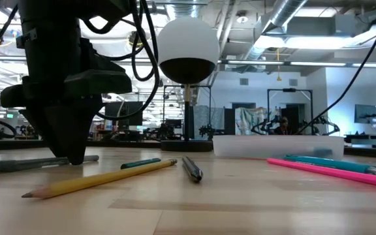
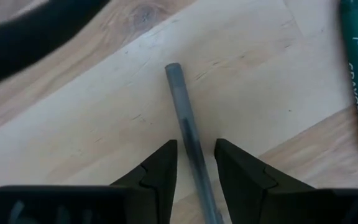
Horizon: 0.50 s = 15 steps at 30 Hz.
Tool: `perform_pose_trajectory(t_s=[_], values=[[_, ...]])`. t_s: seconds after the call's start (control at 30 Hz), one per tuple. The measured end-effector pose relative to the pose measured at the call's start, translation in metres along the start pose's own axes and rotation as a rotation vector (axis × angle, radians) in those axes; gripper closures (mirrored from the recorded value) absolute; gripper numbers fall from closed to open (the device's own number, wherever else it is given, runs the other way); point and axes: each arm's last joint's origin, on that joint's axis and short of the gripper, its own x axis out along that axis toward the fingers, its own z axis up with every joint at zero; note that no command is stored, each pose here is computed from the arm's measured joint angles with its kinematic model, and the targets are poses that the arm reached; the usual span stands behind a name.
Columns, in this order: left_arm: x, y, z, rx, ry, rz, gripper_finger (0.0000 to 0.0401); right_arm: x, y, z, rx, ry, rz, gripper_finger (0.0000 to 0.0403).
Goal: Pick & place school supplies into a supply box
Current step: Put the gray pen into the orange supply box
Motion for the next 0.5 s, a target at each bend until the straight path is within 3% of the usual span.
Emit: perform_pose_trajectory(t_s=[0.33,0.5], values=[[0.0008,-0.0009,0.0077,-0.035,0.067,-0.02,0.0371,0.0,0.0,0.0,-0.003,0.0,0.0,0.0301],[0.0008,-0.0016,0.0086,-0.006,0.072,-0.03,0.0382,0.0,0.0001,0.0,-0.005,0.0,0.001,0.0301]])
